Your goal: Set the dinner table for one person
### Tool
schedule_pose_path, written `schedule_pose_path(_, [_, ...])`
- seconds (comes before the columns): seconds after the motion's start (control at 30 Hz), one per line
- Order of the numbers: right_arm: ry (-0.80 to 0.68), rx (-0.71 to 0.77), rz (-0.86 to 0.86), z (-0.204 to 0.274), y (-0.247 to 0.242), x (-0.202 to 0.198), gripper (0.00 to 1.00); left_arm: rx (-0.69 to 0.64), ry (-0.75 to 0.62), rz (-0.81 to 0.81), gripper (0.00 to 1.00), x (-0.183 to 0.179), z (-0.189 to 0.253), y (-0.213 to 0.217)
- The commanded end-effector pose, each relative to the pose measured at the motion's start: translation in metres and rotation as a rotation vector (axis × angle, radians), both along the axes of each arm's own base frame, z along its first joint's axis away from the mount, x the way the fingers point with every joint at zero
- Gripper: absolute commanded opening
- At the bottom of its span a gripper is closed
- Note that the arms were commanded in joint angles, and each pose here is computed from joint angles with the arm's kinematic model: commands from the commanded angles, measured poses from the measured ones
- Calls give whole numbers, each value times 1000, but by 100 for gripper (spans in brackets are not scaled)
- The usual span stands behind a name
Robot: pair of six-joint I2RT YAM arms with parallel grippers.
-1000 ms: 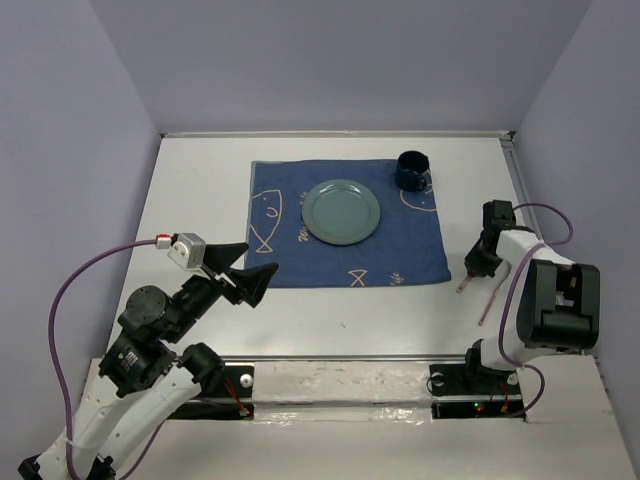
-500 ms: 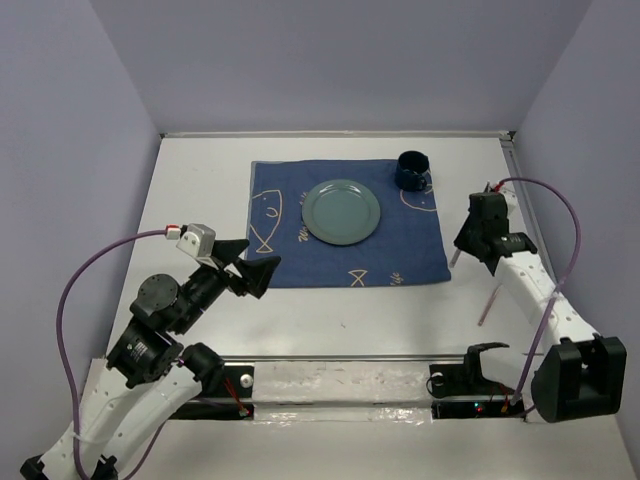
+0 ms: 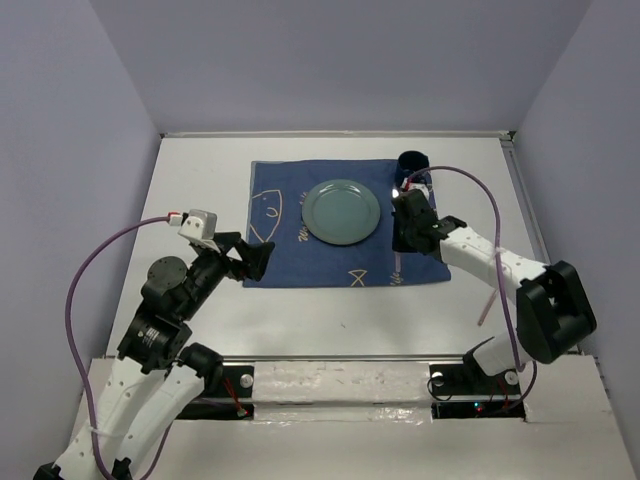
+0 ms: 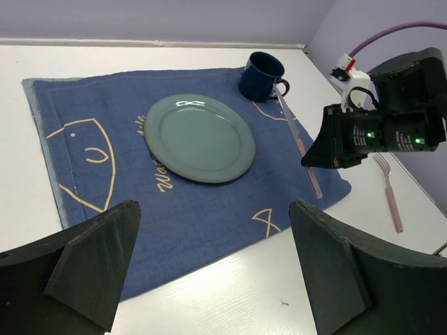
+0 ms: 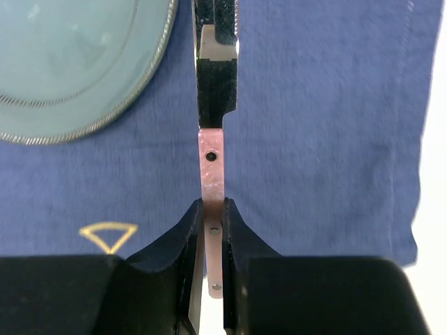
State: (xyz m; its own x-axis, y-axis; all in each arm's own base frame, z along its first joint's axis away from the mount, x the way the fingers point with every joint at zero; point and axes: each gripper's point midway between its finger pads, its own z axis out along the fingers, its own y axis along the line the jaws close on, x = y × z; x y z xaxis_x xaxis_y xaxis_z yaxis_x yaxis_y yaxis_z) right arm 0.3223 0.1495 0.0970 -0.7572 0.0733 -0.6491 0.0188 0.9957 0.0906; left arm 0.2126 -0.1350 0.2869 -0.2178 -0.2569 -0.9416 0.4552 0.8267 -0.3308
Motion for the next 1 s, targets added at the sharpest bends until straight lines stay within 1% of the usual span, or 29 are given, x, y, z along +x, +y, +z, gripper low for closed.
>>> schedule_pose_path(0.0, [-102, 37, 51, 20, 26, 42, 0, 8, -19, -14, 99, 6, 1, -2])
schedule_pose_path(0.07, [-79, 24, 71, 9, 34, 54, 0, 9, -13, -12, 99, 8, -1, -2])
schedule_pose_path(0.1, [-49, 8, 88, -4, 37, 57, 0, 10, -14, -11, 99, 8, -1, -2])
schedule_pose_path(0.13, [-56, 14, 82, -2, 38, 66, 0, 10, -10, -12, 99, 9, -1, -2])
schedule_pose_path(0.23, [-25, 17, 54, -14, 29, 83, 0, 14, -10, -10, 99, 9, -2, -2])
schedule_pose_path(0.37, [3, 22, 37, -25, 18, 95, 0, 13, -12, -14, 99, 9, -1, -3])
schedule_pose_path(0.43, [14, 33, 47, -27, 18, 96, 0, 14, -9, -19, 99, 9, -2, -4])
schedule_pose_path(0.77, [76, -12, 70, -50, 13, 105, 0, 12, -13, -16, 99, 10, -1, -3])
schedule_pose_path(0.97, [95, -36, 28, -58, 3, 106, 0, 12, -16, -19, 99, 9, 0, -3])
